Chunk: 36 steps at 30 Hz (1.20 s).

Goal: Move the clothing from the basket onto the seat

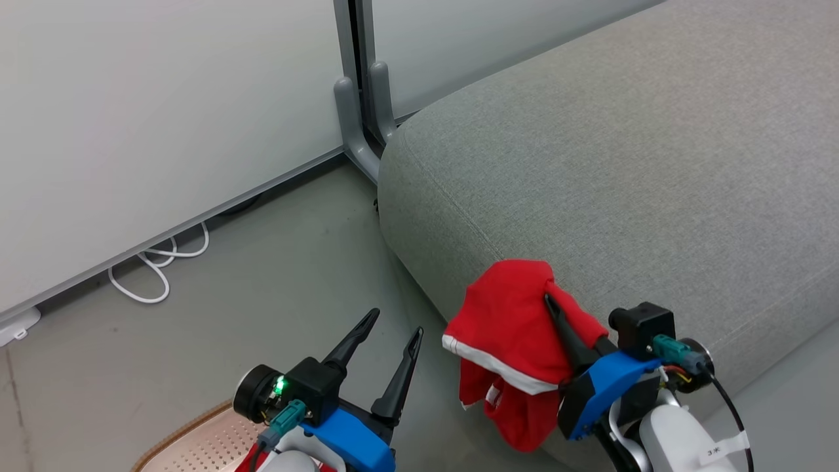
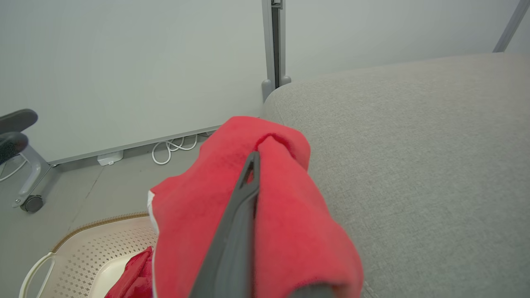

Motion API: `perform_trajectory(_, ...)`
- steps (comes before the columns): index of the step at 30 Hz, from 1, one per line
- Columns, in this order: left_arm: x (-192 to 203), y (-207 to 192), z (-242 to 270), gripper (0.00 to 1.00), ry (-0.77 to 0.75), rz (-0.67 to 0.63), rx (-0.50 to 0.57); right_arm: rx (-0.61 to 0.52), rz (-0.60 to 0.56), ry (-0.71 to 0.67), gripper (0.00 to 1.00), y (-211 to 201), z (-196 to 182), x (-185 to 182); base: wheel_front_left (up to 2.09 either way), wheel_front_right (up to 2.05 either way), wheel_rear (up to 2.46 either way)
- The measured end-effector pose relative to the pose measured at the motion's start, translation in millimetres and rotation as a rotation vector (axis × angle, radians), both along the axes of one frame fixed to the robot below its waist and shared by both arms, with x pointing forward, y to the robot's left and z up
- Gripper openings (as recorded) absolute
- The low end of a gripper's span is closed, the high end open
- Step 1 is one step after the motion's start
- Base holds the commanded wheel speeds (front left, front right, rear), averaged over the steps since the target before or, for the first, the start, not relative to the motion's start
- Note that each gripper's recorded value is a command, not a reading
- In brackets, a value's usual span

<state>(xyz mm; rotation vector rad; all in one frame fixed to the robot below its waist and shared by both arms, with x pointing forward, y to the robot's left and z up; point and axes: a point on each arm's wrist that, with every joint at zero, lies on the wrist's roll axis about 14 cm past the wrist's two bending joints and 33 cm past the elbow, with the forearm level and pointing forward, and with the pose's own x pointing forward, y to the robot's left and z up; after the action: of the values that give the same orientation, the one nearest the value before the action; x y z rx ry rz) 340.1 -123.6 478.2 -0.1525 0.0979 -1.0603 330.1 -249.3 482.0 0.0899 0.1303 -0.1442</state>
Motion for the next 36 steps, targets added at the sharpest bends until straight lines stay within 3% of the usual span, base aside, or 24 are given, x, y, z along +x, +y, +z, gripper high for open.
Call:
perform_trajectory(3, 4, 2, -2, 1.00, 0.002, 0.007, 0.002, -0.017, -0.001, -0.005, 0.00, -4, 5, 6, 0.00, 0.00, 0.00)
perform_trajectory(11, 22, 4, -10, 1.00, -0.004, 0.005, 0.004, -0.185, -0.036, -0.064, 0.00, -57, 63, 48, 0.00, 0.00, 0.00)
perform_trajectory(23, 75, 16, -41, 1.00, 0.003, 0.026, 0.001, -0.319, -0.257, -0.150, 0.00, -174, 137, 105, 0.00, 0.00, 0.00)
perform_trajectory(28, 96, 27, -63, 1.00, 0.012, 0.044, 0.011, -0.346, -0.335, -0.149, 0.00, -208, 132, 124, 0.00, 0.00, 0.00)
perform_trajectory(36, 113, 46, -105, 1.00, 0.038, 0.048, 0.046, -0.317, -0.404, -0.036, 0.00, -232, 51, 145, 0.00, 0.00, 0.00)
